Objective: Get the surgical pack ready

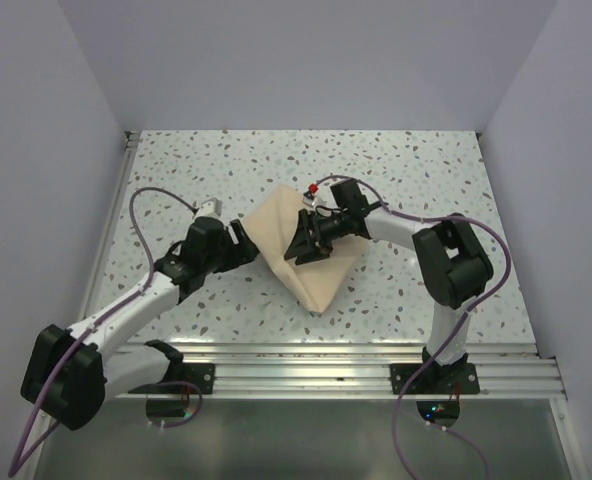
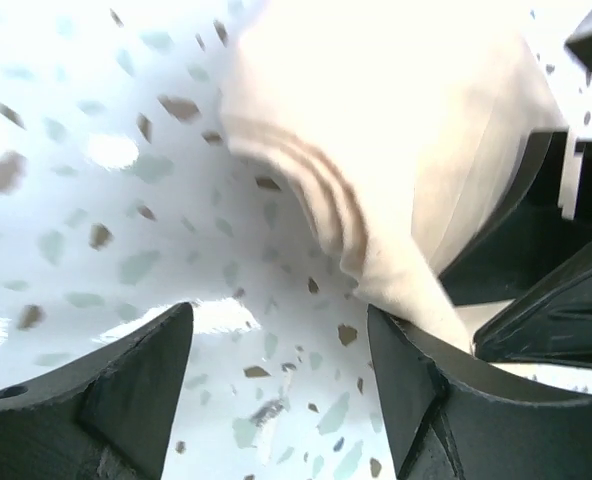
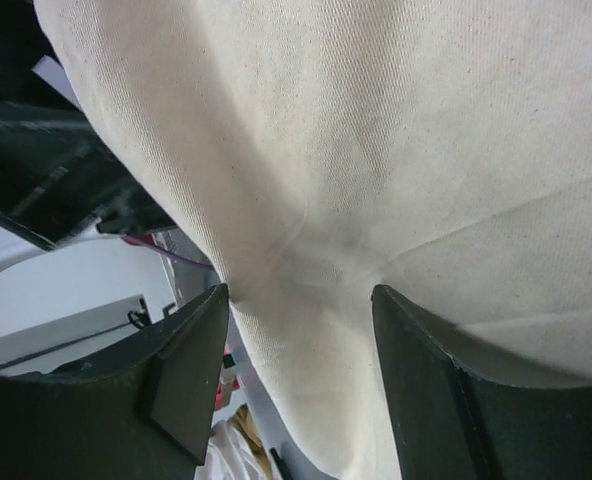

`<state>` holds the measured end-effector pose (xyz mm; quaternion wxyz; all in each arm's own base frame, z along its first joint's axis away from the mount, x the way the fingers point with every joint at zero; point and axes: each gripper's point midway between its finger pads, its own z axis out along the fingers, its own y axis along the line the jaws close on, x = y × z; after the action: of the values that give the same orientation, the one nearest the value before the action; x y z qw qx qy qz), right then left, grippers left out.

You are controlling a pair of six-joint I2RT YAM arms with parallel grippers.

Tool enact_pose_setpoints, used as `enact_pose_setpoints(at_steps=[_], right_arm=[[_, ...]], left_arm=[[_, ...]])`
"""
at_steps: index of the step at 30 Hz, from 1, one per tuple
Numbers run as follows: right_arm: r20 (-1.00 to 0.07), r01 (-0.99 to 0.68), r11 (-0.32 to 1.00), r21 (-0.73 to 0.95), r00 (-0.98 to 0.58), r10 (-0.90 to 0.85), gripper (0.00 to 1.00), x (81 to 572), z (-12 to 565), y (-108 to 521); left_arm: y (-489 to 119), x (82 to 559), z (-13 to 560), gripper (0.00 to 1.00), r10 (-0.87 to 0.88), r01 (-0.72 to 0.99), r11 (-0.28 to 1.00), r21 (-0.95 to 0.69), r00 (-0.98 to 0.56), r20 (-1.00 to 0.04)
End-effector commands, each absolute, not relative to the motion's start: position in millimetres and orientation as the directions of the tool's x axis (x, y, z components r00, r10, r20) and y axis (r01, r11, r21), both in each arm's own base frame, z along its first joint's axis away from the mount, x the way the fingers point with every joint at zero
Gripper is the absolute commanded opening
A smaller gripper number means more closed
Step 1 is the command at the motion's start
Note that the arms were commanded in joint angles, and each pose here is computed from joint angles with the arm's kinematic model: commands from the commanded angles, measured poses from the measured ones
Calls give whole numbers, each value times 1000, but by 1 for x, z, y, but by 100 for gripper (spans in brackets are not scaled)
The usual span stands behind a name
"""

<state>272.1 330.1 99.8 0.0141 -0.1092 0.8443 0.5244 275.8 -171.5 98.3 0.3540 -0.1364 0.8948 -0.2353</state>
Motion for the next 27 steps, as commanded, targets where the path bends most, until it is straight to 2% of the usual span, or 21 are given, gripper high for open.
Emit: enact_pose_setpoints(at_steps=[1, 3, 8, 14, 16, 20, 24, 27], right_arm=[[-224, -292, 453, 842, -954, -199, 63, 273, 115, 324], [-246, -312, 491, 813, -949, -196, 67, 274, 112, 319], [-279, -353, 555, 753, -936, -216, 69, 263, 112, 302], [-334, -340, 699, 628, -930, -153, 74, 259, 113, 269], [-353, -275, 794, 542, -932, -82, 77, 270, 107, 251], [-404, -126, 895, 429, -912, 65, 77, 279, 99, 214], [-461, -15, 882, 471, -857, 231, 75, 282, 108, 205], [-480, 36, 883, 468, -829, 288, 73, 284, 101, 197]], left_arm=[[-137, 289, 127, 75, -344, -78, 918, -388, -643, -685], [-127, 298, 147, 75, -345, -91, 925, -368, -605, -718], [-111, 310, 174, 84, -344, -89, 930, -357, -554, -758], [-127, 337, 179, 86, -348, -9, 906, -422, -581, -736], [-133, 347, 181, 86, -352, 13, 899, -437, -571, -742], [-153, 370, 173, 86, -331, 68, 883, -464, -610, -720], [-168, 390, 167, 84, -297, 129, 875, -466, -617, -728], [-173, 400, 157, 82, -294, 128, 873, -470, -631, -718]])
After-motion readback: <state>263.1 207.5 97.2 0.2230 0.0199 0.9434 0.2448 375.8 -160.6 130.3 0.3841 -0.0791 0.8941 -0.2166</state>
